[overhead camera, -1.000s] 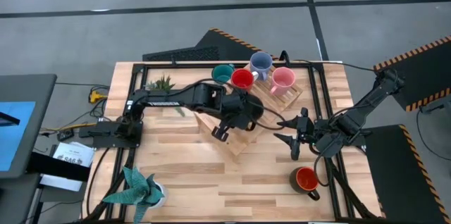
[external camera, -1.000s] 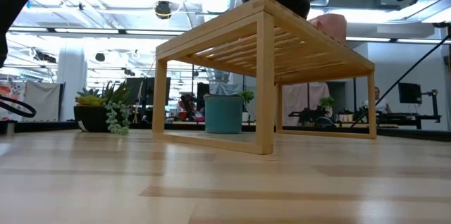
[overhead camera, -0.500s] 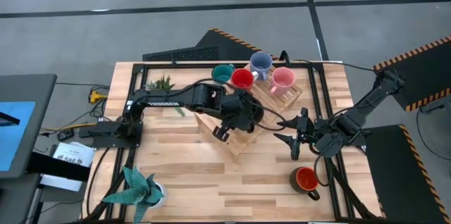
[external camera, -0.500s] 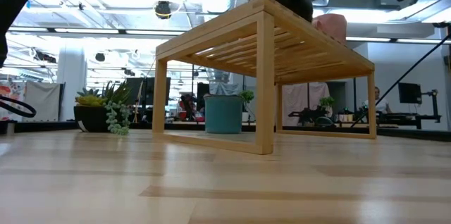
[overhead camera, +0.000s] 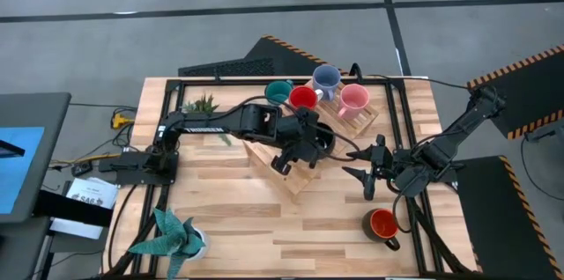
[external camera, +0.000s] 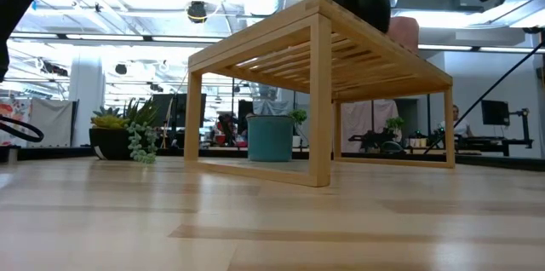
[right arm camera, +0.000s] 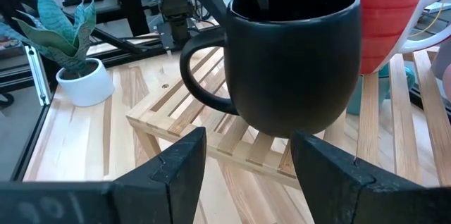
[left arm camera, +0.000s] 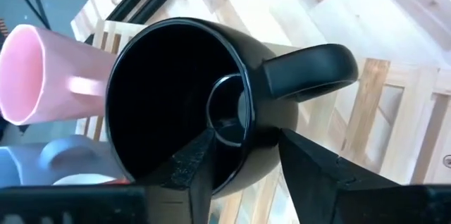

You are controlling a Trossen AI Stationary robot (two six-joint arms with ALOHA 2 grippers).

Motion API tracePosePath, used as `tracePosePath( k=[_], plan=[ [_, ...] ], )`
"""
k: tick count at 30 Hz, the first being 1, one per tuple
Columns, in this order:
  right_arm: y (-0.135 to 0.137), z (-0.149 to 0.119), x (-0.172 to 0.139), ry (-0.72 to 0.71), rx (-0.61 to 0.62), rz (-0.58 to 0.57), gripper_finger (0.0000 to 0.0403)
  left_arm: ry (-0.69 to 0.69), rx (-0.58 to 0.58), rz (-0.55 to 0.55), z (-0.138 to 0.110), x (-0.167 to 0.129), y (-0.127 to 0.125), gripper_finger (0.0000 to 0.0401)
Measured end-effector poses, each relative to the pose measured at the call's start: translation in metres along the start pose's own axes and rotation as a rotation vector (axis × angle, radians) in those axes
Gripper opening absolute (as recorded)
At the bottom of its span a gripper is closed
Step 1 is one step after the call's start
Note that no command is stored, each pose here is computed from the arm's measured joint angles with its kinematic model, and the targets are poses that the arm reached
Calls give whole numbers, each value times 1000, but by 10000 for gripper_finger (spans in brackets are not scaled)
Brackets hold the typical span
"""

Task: Place coffee mugs
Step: Put the black mug on the shelf

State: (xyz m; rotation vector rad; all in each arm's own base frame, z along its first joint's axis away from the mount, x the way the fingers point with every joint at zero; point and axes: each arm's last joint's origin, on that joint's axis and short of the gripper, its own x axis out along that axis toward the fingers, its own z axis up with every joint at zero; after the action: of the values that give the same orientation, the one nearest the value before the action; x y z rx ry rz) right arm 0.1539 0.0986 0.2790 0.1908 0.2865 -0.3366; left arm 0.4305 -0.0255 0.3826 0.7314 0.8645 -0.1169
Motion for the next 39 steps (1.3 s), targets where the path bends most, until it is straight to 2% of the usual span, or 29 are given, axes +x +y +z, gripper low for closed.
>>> tracePosePath(
  k=[17,39],
  plan=[
    [0,0,0,0,0,-1,234,47,26,96,1,0,3,147],
    [0,0,0,0,-1,-1,234,143,148,220,11,-7,-12,147]
  ],
)
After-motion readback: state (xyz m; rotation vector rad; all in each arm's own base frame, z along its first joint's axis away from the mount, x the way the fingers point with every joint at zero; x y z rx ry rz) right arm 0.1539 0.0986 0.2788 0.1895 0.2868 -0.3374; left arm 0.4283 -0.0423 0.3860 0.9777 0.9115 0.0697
